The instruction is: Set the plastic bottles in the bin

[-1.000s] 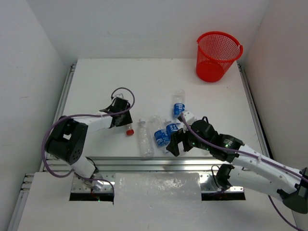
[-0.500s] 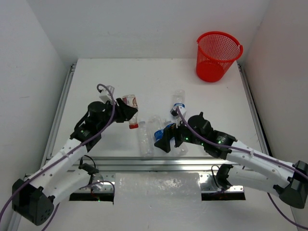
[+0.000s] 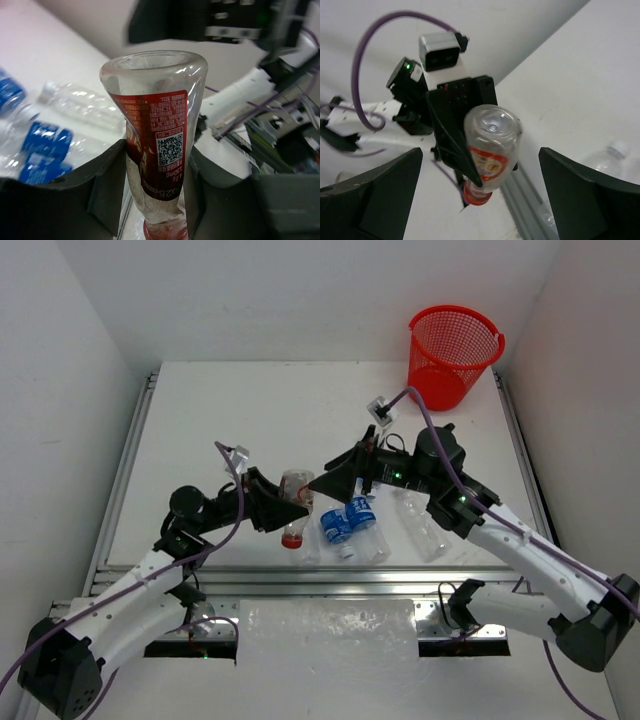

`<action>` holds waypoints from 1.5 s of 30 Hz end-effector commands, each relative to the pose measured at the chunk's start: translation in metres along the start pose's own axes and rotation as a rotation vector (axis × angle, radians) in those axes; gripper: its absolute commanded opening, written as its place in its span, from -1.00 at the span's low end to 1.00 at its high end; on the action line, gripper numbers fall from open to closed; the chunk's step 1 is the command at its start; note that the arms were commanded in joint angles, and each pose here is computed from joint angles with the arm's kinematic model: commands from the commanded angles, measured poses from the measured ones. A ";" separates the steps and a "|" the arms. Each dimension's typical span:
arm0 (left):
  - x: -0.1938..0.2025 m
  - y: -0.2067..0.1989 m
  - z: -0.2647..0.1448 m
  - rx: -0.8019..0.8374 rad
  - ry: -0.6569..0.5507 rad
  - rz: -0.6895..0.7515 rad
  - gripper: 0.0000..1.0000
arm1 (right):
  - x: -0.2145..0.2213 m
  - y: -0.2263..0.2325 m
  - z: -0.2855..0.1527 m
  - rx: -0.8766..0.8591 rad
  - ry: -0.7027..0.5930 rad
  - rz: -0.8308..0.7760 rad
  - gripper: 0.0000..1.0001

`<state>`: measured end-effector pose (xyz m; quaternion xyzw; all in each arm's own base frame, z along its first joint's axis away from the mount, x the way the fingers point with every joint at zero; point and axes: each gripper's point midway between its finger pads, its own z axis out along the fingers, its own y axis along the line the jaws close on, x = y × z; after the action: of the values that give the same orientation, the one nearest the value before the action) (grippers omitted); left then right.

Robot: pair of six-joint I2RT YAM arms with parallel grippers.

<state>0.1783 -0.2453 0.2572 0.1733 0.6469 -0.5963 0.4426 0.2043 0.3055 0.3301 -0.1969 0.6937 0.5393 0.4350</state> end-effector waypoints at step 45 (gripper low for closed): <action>-0.055 0.072 -0.117 -0.980 -0.255 0.012 0.99 | -0.266 -0.248 -0.148 1.080 -0.594 -0.209 -1.00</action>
<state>0.2211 -0.1057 0.2401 -0.1330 0.7999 -0.2327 0.5369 0.4448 0.0786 0.3607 0.1010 0.7489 0.1660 0.6335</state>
